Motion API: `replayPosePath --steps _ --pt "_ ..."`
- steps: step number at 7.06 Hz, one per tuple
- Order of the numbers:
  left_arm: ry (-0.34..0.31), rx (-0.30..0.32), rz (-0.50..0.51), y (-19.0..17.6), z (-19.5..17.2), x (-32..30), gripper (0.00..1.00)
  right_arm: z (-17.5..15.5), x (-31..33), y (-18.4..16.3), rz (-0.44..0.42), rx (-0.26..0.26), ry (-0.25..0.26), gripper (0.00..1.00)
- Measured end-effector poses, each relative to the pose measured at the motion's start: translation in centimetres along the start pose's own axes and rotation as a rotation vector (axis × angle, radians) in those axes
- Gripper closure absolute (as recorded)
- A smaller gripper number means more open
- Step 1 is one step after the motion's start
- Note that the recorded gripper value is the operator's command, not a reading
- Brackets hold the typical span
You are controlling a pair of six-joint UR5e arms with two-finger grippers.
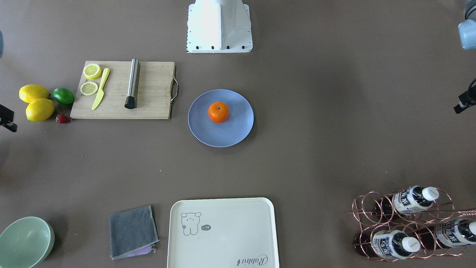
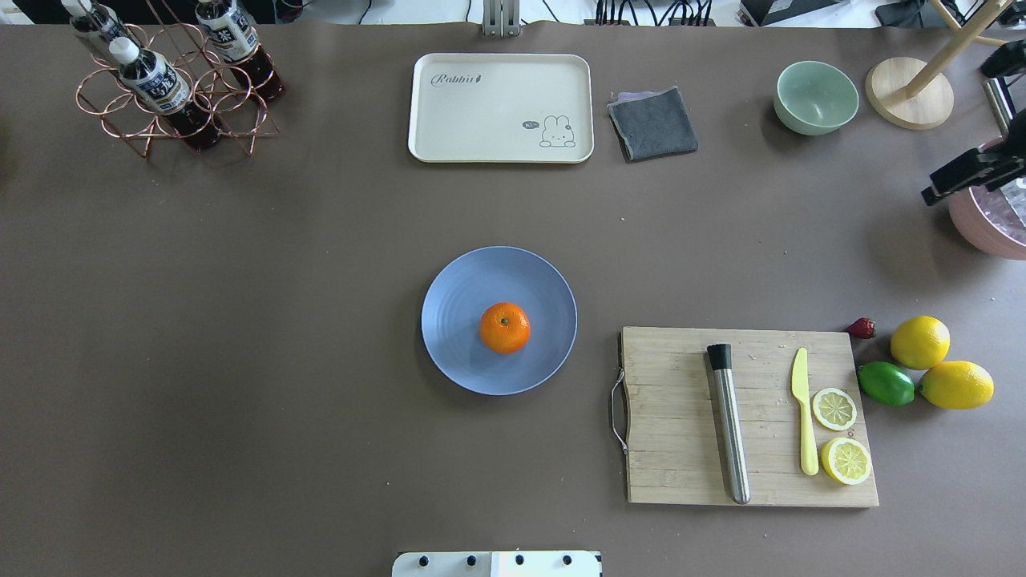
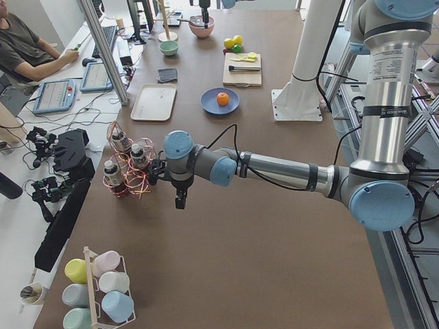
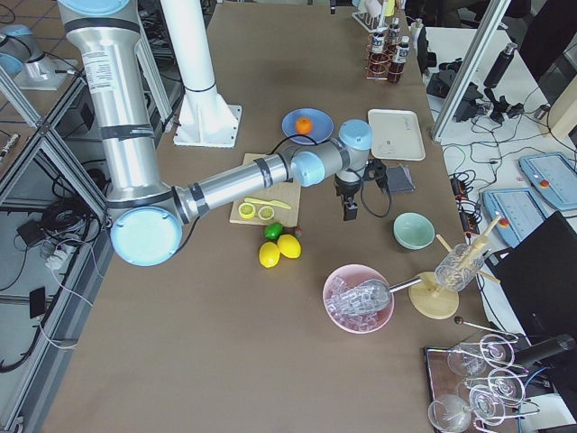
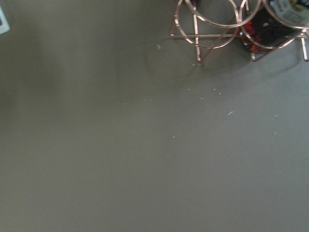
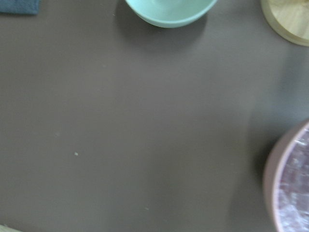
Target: Pick orange to plate
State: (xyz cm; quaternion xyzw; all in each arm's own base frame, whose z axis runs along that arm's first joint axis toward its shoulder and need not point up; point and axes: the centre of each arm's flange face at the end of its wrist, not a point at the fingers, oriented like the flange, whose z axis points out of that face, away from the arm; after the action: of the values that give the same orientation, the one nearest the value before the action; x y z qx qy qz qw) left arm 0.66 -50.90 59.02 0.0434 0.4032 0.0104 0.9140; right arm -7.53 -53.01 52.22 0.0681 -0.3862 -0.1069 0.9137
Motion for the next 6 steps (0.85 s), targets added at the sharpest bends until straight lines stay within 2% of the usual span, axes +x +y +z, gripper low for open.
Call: replayPosePath --steps 2,3,6 --pt "-0.010 -0.029 0.019 2.0 0.0 -5.4 0.03 -0.9 11.1 5.3 -0.020 -0.039 0.014 0.00" --pt "0.011 -0.028 0.014 2.6 -0.3 -6.3 0.03 -0.3 14.8 6.9 -0.027 -0.060 0.019 0.00" --pt "0.064 -0.019 0.001 2.9 -1.2 -6.4 0.03 0.5 18.5 9.1 -0.019 -0.090 0.046 0.00"
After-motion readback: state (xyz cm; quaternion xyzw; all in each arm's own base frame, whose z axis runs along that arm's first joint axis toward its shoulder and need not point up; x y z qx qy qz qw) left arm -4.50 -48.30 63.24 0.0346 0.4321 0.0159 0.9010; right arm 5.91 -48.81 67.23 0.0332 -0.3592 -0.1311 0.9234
